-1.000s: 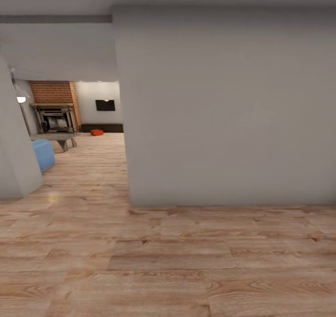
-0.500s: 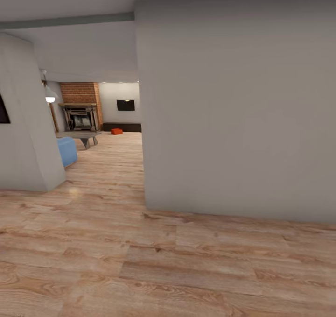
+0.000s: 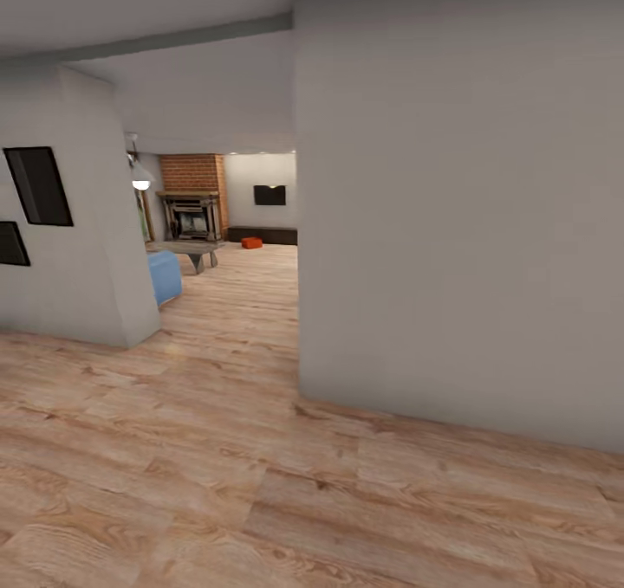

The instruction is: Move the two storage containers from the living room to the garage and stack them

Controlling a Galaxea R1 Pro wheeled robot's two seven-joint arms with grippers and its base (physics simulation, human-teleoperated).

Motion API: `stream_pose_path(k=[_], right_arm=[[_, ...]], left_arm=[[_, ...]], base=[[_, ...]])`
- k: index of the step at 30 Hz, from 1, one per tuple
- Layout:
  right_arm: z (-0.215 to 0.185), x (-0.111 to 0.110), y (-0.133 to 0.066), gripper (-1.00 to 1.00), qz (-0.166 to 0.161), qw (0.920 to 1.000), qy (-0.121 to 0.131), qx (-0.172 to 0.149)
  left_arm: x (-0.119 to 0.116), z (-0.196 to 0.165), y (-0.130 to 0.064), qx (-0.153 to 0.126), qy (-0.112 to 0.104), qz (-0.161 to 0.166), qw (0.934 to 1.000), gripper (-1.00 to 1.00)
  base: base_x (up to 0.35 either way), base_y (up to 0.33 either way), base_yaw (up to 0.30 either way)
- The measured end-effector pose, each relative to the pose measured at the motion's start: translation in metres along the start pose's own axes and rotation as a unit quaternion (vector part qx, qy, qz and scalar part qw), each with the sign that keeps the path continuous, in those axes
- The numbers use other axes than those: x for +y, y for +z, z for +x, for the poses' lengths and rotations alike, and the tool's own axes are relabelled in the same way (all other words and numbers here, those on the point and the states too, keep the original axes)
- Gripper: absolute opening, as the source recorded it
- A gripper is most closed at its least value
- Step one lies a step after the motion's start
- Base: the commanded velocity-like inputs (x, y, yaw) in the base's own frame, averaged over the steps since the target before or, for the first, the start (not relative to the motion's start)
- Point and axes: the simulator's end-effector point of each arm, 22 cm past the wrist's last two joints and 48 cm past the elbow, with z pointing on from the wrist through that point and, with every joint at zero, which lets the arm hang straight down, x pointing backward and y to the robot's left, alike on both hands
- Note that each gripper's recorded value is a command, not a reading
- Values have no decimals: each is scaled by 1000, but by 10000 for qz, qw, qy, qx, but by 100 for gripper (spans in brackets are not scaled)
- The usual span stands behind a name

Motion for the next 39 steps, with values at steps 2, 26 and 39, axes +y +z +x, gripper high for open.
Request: stream_pose_path(k=[2,26,39], right_arm=[[0,-1,0,100,6,10000,-5,-5],[-1,-3,0,100,-7,10000,-94,-17],[0,-6,0,100,25,9999,-123,-10]], left_arm=[[0,0,0,-2,-1,1,10000,100],[0,0,0,9,2,1,10000,100],[0,0,0,2,2,0,10000,100]], base=[[322,0,58],[322,0,11],[322,0,238]])
